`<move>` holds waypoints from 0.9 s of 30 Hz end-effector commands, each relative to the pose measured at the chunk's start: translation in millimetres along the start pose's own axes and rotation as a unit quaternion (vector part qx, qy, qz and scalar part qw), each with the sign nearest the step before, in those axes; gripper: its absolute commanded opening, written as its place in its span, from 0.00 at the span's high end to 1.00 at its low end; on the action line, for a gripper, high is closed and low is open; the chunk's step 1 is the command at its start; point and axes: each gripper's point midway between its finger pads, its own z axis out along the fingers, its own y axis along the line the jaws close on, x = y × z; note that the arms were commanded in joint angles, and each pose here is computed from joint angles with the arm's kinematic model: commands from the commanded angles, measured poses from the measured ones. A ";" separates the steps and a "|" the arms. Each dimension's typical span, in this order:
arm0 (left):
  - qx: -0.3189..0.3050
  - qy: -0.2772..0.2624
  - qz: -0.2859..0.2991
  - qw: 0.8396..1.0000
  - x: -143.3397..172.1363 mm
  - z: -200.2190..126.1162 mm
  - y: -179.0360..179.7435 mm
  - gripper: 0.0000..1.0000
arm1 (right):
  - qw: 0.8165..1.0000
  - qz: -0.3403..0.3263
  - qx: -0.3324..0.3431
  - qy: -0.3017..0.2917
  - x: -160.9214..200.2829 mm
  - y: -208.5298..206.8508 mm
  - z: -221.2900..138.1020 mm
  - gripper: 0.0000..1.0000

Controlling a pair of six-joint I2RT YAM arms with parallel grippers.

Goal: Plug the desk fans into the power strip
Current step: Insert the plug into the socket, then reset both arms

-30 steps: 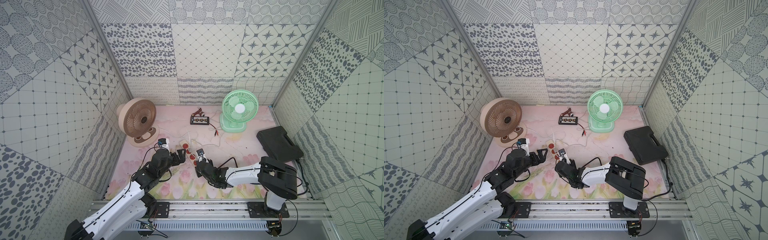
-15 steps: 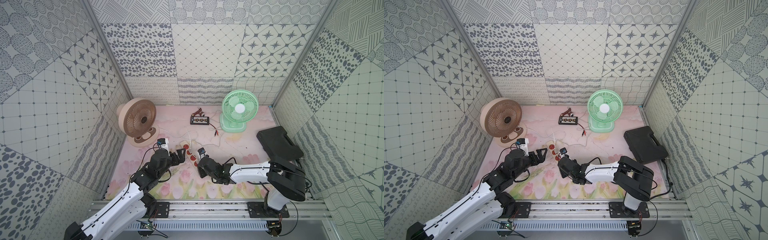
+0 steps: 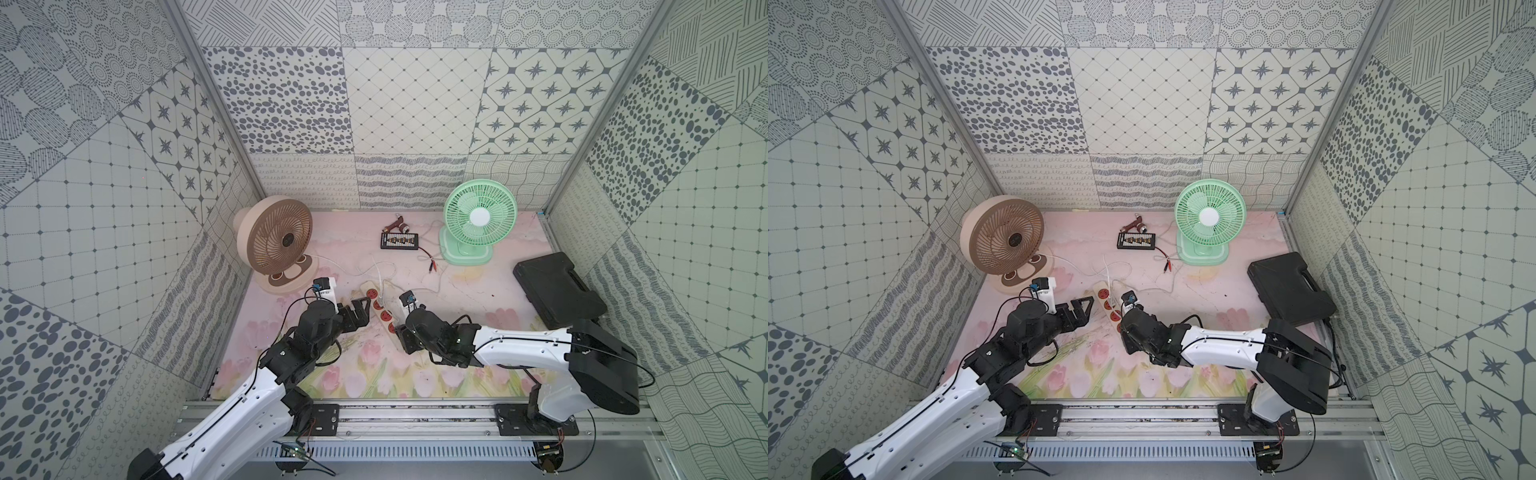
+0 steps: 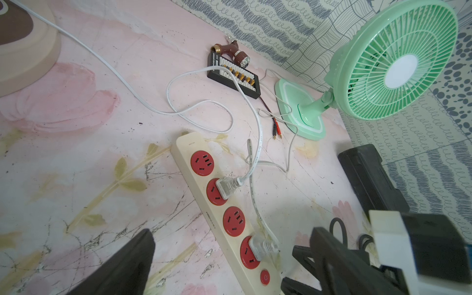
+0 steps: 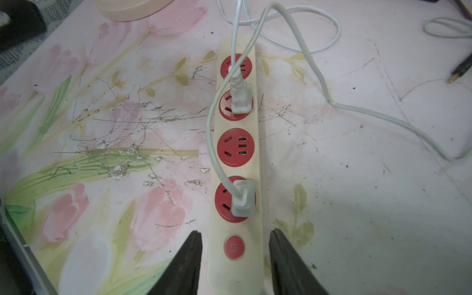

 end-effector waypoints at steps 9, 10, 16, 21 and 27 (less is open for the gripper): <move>0.051 -0.032 -0.007 0.998 -13.0 -15.6 -13.7 0.01 | 0.998 -0.007 -0.039 -0.056 -32.2 7.5 -50.7 0.04; 0.055 -0.031 -0.008 0.998 -12.1 -16.4 -14.7 0.01 | 0.997 -0.007 -0.041 -0.059 -33.1 7.0 -55.6 0.03; 0.095 -0.024 -0.013 0.995 -13.1 -22.7 -30.1 0.01 | 0.995 -0.014 -0.063 -0.077 -36.3 5.8 -83.7 0.03; 0.119 -0.011 -0.029 0.992 -17.8 -33.2 -44.8 0.00 | 0.992 -0.032 -0.076 -0.093 -40.0 2.1 -109.8 0.03; 0.142 -0.003 -0.031 0.989 -27.1 -59.1 -61.6 0.01 | 0.985 -0.056 -0.079 -0.140 -49.7 -9.1 -145.2 0.03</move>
